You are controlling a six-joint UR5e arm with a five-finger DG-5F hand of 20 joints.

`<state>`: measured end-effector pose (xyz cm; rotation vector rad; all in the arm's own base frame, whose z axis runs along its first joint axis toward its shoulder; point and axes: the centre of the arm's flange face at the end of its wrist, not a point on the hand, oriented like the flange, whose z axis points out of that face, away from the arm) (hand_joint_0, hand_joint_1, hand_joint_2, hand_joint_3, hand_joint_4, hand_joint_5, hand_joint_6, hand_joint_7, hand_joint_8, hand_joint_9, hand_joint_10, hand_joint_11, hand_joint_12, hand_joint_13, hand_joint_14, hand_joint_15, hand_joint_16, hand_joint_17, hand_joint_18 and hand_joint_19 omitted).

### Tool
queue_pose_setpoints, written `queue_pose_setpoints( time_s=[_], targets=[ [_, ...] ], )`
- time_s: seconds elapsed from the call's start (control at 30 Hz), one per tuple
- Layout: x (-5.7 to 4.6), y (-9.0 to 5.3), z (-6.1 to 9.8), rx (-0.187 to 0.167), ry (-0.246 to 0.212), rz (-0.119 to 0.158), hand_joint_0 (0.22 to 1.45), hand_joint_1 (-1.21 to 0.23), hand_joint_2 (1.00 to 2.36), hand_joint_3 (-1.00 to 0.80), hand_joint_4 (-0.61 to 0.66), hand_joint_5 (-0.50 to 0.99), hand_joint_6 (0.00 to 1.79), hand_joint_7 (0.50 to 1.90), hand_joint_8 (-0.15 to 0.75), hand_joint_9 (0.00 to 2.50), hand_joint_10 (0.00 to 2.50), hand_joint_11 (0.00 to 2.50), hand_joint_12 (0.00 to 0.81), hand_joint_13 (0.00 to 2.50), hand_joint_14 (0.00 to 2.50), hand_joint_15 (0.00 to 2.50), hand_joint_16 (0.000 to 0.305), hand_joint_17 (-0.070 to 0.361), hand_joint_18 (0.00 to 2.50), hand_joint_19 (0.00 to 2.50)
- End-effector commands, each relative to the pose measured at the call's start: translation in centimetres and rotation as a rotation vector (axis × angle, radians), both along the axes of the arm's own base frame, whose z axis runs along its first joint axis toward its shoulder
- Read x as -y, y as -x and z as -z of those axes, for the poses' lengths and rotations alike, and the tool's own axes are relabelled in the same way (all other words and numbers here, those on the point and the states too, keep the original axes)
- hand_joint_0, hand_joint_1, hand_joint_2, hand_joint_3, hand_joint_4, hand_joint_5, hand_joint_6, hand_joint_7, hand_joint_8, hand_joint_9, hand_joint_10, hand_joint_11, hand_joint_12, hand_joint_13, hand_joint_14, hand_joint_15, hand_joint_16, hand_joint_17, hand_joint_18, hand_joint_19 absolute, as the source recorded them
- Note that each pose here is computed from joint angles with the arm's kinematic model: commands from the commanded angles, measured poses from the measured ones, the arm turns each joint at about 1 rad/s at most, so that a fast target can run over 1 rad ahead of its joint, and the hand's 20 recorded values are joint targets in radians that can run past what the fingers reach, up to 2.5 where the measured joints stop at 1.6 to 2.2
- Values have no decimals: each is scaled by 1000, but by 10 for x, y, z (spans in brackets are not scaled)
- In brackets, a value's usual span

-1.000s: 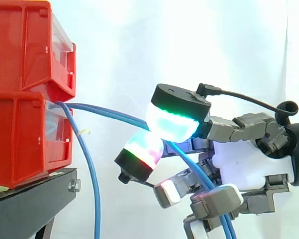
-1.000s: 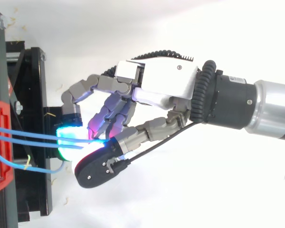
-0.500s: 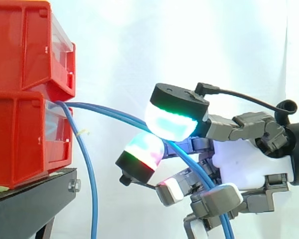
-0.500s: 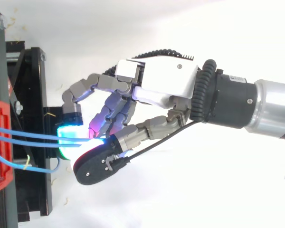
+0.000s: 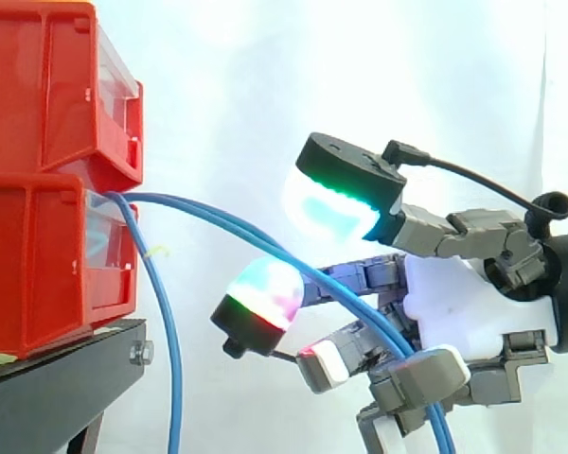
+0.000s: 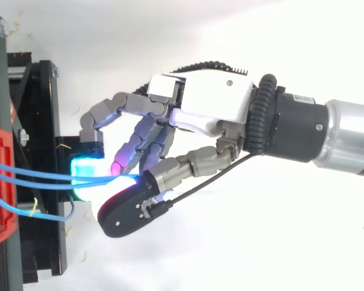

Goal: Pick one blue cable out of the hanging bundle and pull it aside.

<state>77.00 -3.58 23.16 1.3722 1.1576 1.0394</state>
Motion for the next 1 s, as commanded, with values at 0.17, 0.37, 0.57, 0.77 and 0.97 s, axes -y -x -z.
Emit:
queue_pose_setpoints(
  time_s=[0.17, 0.37, 0.57, 0.77, 0.97],
  targets=[
    [0, 0, 0, -1, 0, 1, 406, -700, 1000, -500, -1, -81, 685, 1096, 342, 1051, 24, 754, 426, 1438, 21, 1095, 58, 131, 1001, 765],
    [0, 0, 0, 1, 0, 0, 484, -725, 1000, -500, -35, -86, 693, 1134, 317, 1018, 26, 772, 378, 1398, 24, 1118, 51, 115, 931, 810],
    [0, 0, -3, 4, -1, 1, 563, -686, 1003, -471, -56, -91, 729, 1135, 295, 1022, 25, 787, 354, 1384, 26, 1139, 46, 103, 893, 834],
    [0, 0, -2, 2, 0, 0, 545, -608, 1000, -500, -38, -87, 735, 1112, 309, 1044, 27, 790, 356, 1400, 24, 1142, 47, 107, 905, 844],
    [2, 0, -6, 8, -2, 1, 580, -656, 1006, -432, -26, -86, 740, 1121, 310, 1049, 28, 791, 346, 1399, 25, 1142, 46, 104, 901, 839]
  ],
)
